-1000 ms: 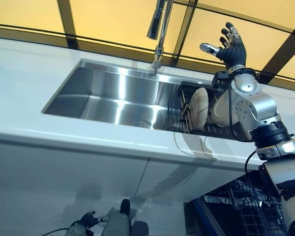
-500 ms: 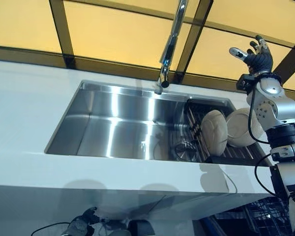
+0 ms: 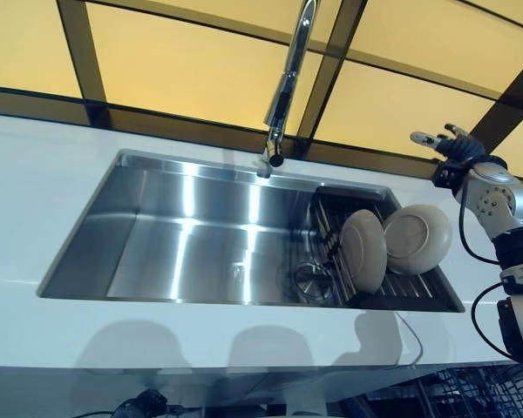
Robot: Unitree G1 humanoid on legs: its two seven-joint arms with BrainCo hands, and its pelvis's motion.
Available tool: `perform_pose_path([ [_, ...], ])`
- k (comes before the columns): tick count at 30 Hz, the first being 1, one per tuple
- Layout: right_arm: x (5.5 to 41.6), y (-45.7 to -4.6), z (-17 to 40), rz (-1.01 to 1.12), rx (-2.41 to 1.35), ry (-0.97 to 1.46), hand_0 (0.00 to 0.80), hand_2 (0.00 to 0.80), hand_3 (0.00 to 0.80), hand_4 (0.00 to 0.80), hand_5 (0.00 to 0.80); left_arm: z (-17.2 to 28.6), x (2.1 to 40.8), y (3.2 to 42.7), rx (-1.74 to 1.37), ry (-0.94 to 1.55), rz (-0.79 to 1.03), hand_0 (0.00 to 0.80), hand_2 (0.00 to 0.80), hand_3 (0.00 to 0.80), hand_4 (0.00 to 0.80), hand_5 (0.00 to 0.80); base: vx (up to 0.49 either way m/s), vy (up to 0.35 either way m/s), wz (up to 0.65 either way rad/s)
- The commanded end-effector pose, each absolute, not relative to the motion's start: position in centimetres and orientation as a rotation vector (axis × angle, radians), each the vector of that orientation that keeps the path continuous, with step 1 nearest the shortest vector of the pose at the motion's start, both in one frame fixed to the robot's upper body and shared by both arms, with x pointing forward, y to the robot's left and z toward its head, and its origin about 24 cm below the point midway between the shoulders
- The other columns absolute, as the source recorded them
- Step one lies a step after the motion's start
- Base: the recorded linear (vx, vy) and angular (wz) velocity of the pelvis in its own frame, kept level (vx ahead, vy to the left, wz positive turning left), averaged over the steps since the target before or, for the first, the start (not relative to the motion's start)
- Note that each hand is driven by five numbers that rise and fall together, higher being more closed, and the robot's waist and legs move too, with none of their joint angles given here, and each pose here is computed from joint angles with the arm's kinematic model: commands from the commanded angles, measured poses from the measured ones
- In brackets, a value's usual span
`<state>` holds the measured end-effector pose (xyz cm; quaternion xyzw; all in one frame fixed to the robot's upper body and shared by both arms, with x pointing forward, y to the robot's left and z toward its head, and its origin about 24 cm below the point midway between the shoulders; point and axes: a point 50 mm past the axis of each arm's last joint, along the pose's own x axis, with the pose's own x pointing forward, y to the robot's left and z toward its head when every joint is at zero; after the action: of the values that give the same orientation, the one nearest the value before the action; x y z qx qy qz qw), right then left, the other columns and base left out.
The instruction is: Take plates into dishwasher
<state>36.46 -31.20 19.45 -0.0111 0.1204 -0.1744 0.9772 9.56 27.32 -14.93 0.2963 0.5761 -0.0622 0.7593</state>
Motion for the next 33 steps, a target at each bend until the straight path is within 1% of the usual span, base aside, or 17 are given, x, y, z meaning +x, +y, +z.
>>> perform_pose_path([
  [1,35.4,-34.7,24.6,-0.460,-0.099,0.144,0.000,0.000,0.000,0.000,0.000,-13.9,13.2,27.1,0.658,1.143,-0.130,0.000,0.000,0.000,0.000,0.000,0.082,-0.096,-0.05],
  [8,34.4,-37.6,23.7,-0.558,-0.070,0.229,0.000,0.000,0.000,0.000,0.000,-14.0,13.3,26.6,0.642,1.131,-0.138,0.000,0.000,0.000,0.000,0.000,0.060,-0.087,-0.08],
  [16,33.0,-39.7,22.1,-0.635,-0.069,0.337,0.000,0.000,0.000,0.000,0.000,-14.2,12.9,26.2,0.641,1.122,-0.147,0.000,0.000,0.000,0.000,0.000,0.049,-0.072,0.03],
  [22,32.8,-39.9,21.0,-0.585,-0.034,0.380,0.000,0.000,0.000,0.000,0.000,-14.3,12.5,26.3,0.642,1.131,-0.138,0.000,0.000,0.000,0.000,0.000,0.022,-0.040,0.05],
  [33,33.4,-38.4,19.0,-0.458,0.038,0.371,0.000,0.000,0.000,0.000,0.000,-14.4,12.3,26.2,0.641,1.120,-0.147,0.000,0.000,0.000,0.000,0.000,0.006,-0.010,0.02],
])
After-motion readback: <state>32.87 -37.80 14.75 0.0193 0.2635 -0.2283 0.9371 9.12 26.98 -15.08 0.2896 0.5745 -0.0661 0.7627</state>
